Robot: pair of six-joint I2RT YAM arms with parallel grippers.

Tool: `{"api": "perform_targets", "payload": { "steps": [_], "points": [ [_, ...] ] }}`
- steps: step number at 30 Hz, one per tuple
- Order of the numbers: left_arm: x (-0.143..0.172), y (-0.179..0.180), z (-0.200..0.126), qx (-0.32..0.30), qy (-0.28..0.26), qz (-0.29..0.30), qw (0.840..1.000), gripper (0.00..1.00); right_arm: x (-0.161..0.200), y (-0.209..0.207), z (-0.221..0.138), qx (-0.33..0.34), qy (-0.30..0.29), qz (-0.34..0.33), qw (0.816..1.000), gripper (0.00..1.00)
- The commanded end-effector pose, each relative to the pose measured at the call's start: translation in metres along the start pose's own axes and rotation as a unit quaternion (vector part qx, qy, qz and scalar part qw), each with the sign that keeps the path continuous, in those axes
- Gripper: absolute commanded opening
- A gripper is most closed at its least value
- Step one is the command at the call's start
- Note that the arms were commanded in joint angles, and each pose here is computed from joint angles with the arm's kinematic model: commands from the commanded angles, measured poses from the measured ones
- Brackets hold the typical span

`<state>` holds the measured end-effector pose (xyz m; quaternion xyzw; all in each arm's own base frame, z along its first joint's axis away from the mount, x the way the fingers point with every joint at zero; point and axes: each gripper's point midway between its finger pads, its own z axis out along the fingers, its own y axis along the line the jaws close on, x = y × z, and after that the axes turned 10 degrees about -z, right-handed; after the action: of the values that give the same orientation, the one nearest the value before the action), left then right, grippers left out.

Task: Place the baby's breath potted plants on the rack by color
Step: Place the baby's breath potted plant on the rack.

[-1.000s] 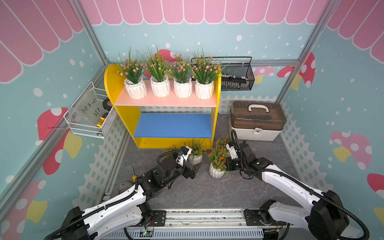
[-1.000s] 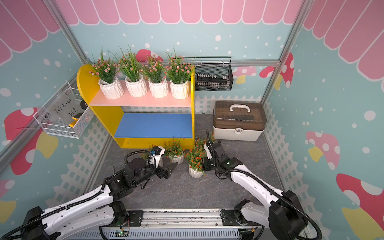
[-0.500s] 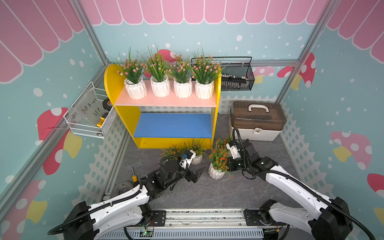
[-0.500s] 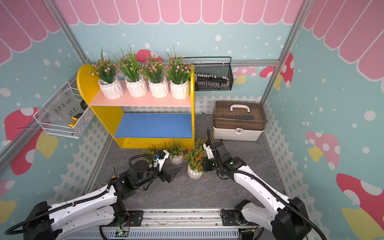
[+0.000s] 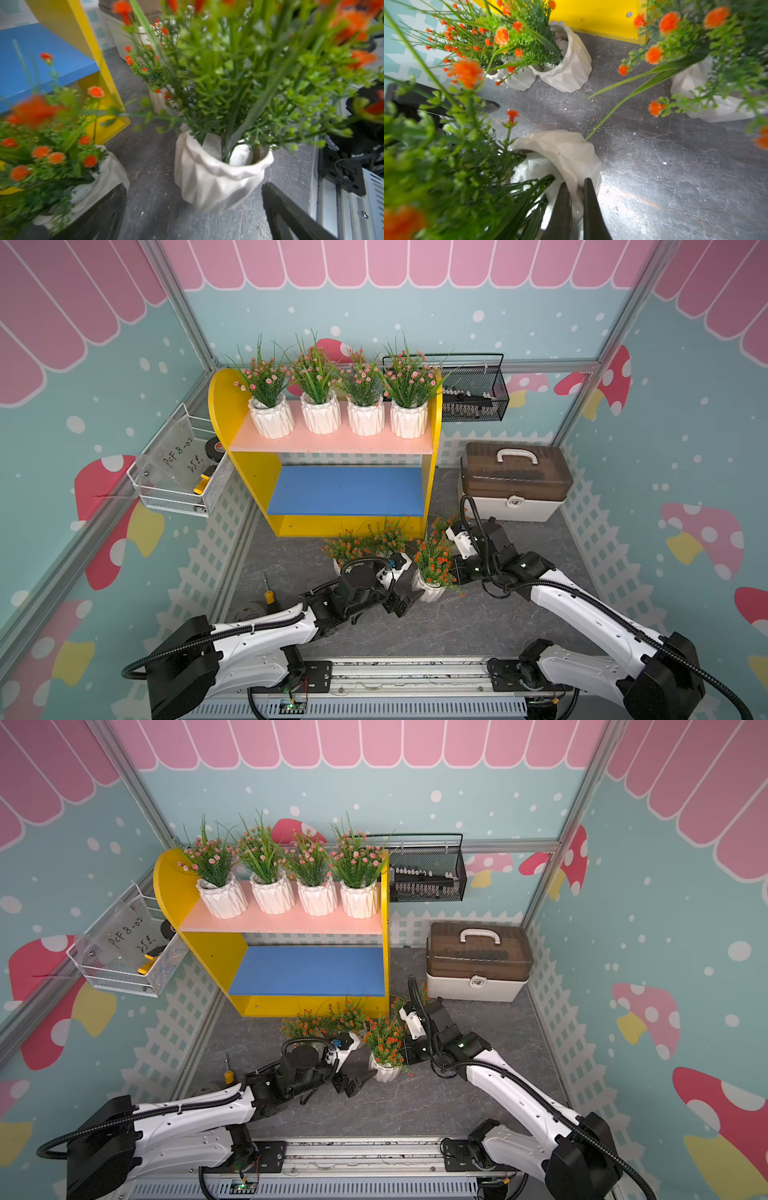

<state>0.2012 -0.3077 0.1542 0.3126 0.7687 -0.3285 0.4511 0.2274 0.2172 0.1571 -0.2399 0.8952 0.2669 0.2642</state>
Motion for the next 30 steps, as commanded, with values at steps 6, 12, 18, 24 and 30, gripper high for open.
{"api": "perform_targets", "payload": {
  "steps": [6,12,18,24,30],
  "points": [
    [-0.023,-0.02,0.016,0.018,-0.028,0.025,0.999,0.99,-0.025,0.021,-0.011,-0.032,-0.037,-0.029,0.998,0.0],
    [-0.026,-0.022,0.029,0.018,-0.024,0.022,0.999,0.99,-0.022,0.025,-0.01,-0.039,-0.038,-0.032,0.998,0.0],
    [-0.025,-0.023,0.038,0.02,-0.015,0.02,0.999,0.99,-0.021,0.028,-0.011,-0.042,-0.04,-0.038,0.998,0.0],
    [-0.025,-0.024,0.046,0.019,-0.01,0.016,1.0,0.98,-0.02,0.03,-0.011,-0.044,-0.038,-0.04,0.997,0.0],
    [-0.022,-0.023,0.052,0.017,-0.004,0.013,1.0,0.97,-0.018,0.03,-0.011,-0.045,-0.037,-0.043,0.997,0.0]
  ]
}}
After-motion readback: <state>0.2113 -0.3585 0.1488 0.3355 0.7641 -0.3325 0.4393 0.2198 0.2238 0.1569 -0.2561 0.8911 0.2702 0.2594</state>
